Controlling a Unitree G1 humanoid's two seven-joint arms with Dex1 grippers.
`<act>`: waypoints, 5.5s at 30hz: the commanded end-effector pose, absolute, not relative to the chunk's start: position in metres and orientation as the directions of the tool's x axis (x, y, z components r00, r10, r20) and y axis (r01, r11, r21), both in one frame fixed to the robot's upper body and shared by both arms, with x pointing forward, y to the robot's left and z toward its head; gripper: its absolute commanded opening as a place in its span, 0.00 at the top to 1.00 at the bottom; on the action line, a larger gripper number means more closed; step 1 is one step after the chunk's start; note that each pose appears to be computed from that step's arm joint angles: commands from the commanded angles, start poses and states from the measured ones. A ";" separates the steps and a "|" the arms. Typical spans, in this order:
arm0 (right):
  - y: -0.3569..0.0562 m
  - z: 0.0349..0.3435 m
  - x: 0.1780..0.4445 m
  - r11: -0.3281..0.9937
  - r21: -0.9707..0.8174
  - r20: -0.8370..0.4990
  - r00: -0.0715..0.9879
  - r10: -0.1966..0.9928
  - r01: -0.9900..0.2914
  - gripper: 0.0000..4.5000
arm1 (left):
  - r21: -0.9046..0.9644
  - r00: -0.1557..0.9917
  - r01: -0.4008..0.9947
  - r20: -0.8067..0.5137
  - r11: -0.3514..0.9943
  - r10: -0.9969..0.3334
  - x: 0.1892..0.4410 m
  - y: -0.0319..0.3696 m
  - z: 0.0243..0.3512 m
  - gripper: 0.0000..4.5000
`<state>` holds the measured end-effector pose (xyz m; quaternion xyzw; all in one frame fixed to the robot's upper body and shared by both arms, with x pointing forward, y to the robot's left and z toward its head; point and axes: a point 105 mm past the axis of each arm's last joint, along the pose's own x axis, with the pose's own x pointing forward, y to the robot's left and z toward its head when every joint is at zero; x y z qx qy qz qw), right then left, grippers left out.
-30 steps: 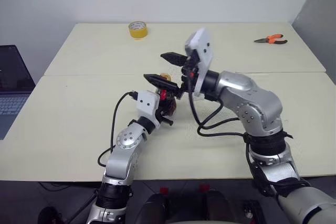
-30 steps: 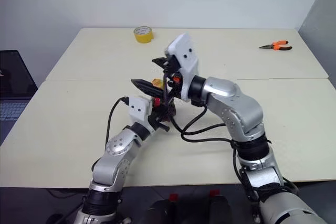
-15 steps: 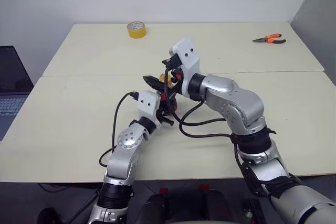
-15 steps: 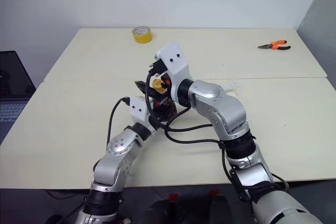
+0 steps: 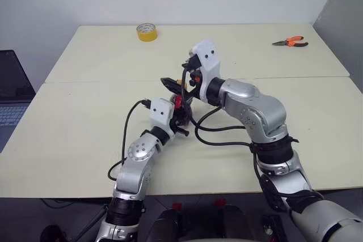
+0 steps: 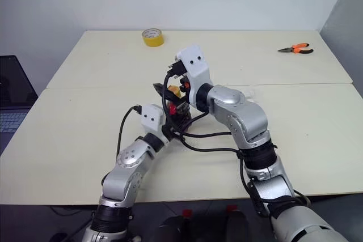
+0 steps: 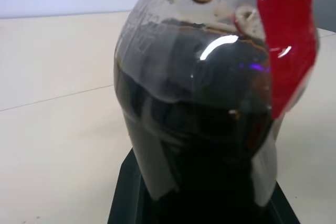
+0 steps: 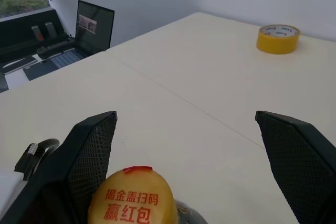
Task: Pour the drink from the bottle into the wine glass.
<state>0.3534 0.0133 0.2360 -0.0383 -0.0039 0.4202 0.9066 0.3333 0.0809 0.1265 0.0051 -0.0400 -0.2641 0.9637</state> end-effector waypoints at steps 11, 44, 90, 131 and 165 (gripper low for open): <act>-0.042 0.244 0.359 0.720 -0.103 0.027 0.721 0.692 -0.686 0.00 | 0.065 0.851 0.498 0.156 0.865 -0.502 0.332 0.084 0.150 0.86; -0.051 0.231 0.333 0.614 -0.165 0.009 0.621 0.784 -0.772 0.00 | 0.075 0.845 0.508 0.150 0.858 -0.513 0.334 0.084 0.148 0.86; 0.005 0.244 0.329 0.552 -0.040 0.059 0.549 0.834 -0.833 0.73 | 0.121 0.838 0.511 0.148 0.851 -0.524 0.331 0.080 0.147 0.86; -0.245 0.098 0.369 0.998 -0.033 -0.129 0.990 -0.064 0.060 0.73 | 0.061 0.959 -0.034 0.283 0.998 0.015 0.364 0.229 0.132 0.86; -0.244 0.122 0.378 0.998 -0.052 -0.077 0.997 -0.028 0.024 0.00 | 0.037 0.980 -0.040 0.199 0.999 0.031 0.341 0.240 0.097 0.00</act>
